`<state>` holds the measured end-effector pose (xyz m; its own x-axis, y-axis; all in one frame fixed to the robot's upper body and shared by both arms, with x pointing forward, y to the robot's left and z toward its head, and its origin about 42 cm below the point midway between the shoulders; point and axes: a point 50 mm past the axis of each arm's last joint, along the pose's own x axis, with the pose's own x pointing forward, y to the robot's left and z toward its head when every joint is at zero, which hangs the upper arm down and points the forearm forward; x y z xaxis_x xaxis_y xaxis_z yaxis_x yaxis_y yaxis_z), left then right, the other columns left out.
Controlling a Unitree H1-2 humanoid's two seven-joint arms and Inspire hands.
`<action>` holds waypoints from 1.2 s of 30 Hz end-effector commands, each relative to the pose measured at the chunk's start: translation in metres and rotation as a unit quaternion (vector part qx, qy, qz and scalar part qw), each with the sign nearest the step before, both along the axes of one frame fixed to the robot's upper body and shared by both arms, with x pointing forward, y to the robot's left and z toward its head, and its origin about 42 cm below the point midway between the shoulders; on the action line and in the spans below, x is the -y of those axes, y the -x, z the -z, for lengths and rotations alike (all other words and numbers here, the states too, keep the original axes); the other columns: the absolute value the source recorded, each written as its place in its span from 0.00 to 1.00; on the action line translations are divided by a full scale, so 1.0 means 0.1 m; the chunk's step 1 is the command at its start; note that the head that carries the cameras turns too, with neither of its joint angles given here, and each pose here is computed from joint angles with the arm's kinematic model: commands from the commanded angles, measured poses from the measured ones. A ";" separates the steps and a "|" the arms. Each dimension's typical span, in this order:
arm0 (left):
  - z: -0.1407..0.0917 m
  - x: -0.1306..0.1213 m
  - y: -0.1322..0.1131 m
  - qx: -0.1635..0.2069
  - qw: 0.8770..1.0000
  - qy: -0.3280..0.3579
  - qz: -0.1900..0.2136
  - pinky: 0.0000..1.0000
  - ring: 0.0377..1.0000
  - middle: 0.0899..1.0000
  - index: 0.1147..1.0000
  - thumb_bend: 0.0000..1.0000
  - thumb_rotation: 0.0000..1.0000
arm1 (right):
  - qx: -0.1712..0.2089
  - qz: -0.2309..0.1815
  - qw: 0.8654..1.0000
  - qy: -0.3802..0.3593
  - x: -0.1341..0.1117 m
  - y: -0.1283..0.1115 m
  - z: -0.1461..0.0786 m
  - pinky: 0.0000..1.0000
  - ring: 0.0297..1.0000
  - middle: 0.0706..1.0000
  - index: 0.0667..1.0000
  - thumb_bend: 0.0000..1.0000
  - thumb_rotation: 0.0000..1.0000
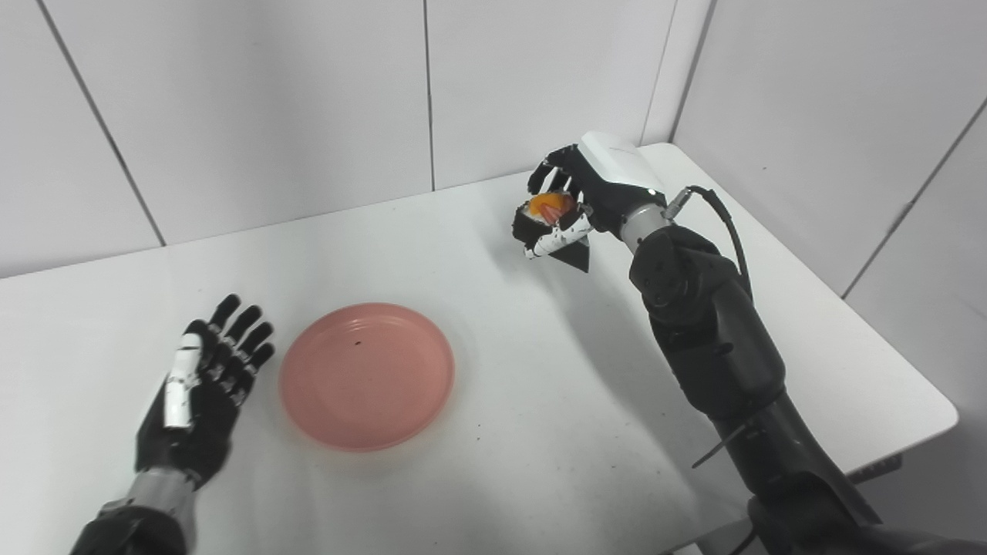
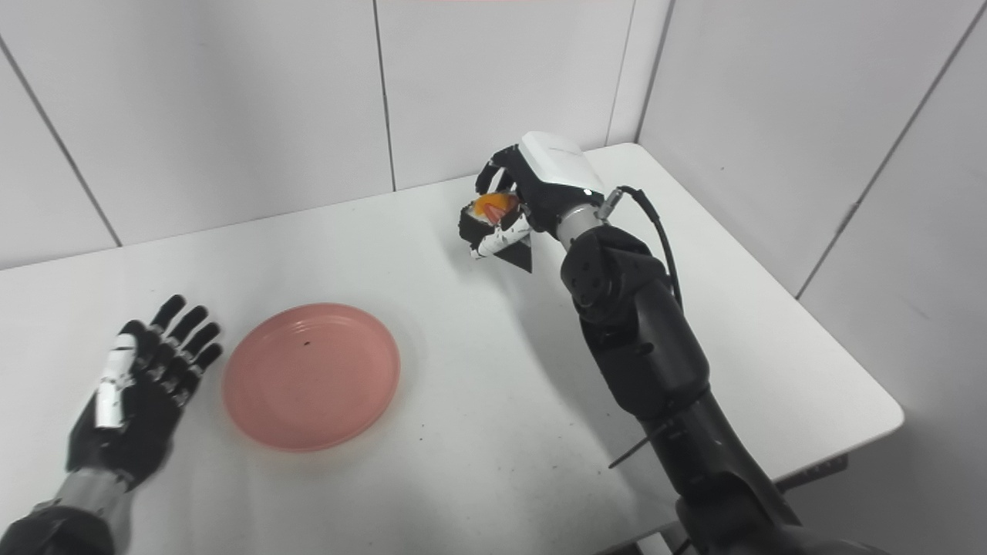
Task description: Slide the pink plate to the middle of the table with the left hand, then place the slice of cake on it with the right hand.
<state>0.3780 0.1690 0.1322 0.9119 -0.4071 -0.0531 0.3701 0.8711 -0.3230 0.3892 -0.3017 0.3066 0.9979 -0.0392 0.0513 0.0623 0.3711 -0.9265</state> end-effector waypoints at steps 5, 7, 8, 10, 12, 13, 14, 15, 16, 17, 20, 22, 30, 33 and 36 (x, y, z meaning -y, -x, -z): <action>0.19 0.21 0.10 -0.057 0.998 -0.026 -0.011 0.94 0.93 0.92 0.92 0.38 1.00 | 0.053 -0.073 0.996 -0.016 -0.44 -0.09 -0.31 0.32 0.39 0.39 0.51 0.51 0.00; 0.18 0.25 0.10 -0.056 0.998 -0.029 -0.013 0.93 0.92 0.92 0.91 0.38 1.00 | 0.051 -0.089 0.995 -0.018 -0.56 -0.11 -0.30 0.32 0.39 0.40 0.51 0.52 0.00; 0.17 0.28 0.10 -0.055 0.998 -0.031 -0.013 0.92 0.92 0.92 0.91 0.37 1.00 | 0.049 -0.098 0.994 -0.016 -0.63 -0.12 -0.30 0.32 0.39 0.40 0.51 0.52 0.00; 0.17 0.33 0.09 -0.056 0.998 -0.032 -0.013 0.92 0.92 0.92 0.92 0.37 1.00 | 0.048 -0.115 0.992 -0.013 -0.75 -0.12 -0.28 0.32 0.39 0.40 0.51 0.52 0.00; 0.17 0.37 0.08 -0.057 0.998 -0.034 -0.012 0.92 0.92 0.92 0.92 0.36 1.00 | 0.045 -0.128 0.991 -0.012 -0.83 -0.13 -0.26 0.32 0.39 0.40 0.51 0.52 0.00; 0.17 0.38 0.07 -0.058 0.998 -0.036 -0.012 0.92 0.92 0.92 0.92 0.37 1.00 | 0.042 -0.134 0.990 -0.012 -0.87 -0.13 -0.25 0.32 0.39 0.40 0.51 0.52 0.00; 0.16 0.40 0.07 -0.058 0.998 -0.038 -0.012 0.92 0.92 0.92 0.92 0.37 1.00 | 0.040 -0.143 0.989 -0.015 -0.92 -0.14 -0.23 0.32 0.39 0.40 0.51 0.52 0.00; 0.16 0.42 0.06 -0.057 0.998 -0.039 -0.012 0.91 0.91 0.92 0.92 0.36 1.00 | 0.038 -0.148 0.988 -0.018 -0.95 -0.14 -0.21 0.32 0.40 0.40 0.52 0.52 0.00; 0.16 0.44 0.06 -0.057 0.998 -0.039 -0.012 0.91 0.91 0.92 0.92 0.36 1.00 | 0.037 -0.152 0.988 -0.019 -1.00 -0.15 -0.19 0.33 0.40 0.40 0.51 0.52 0.00; 0.15 0.46 0.06 -0.057 0.998 -0.040 -0.012 0.90 0.91 0.91 0.91 0.36 1.00 | 0.035 -0.154 0.987 -0.020 -1.03 -0.15 -0.18 0.33 0.40 0.39 0.51 0.52 0.00; 0.14 0.52 0.06 -0.061 0.997 -0.040 -0.016 0.89 0.90 0.91 0.91 0.36 1.00 | 0.031 -0.166 0.985 -0.022 -1.14 -0.16 -0.13 0.34 0.40 0.39 0.51 0.52 0.00; 0.12 0.55 0.06 -0.062 0.997 -0.040 -0.017 0.89 0.89 0.90 0.90 0.36 1.00 | 0.027 -0.175 0.984 -0.025 -1.20 -0.16 -0.08 0.31 0.38 0.39 0.51 0.52 0.00; 0.09 0.62 0.04 -0.063 0.997 -0.046 -0.012 0.89 0.89 0.89 0.90 0.35 1.00 | 0.013 -0.197 0.980 -0.019 -1.42 -0.12 0.08 0.31 0.38 0.38 0.50 0.52 0.00; 0.08 0.63 0.04 -0.063 0.997 -0.044 -0.012 0.89 0.89 0.89 0.89 0.35 1.00 | 0.002 -0.202 0.979 -0.020 -1.47 -0.11 0.15 0.32 0.38 0.39 0.51 0.52 0.00; 0.07 0.63 0.04 -0.063 0.997 -0.043 -0.011 0.89 0.89 0.89 0.89 0.35 1.00 | -0.006 -0.207 0.978 -0.021 -1.49 -0.10 0.23 0.32 0.39 0.39 0.51 0.52 0.00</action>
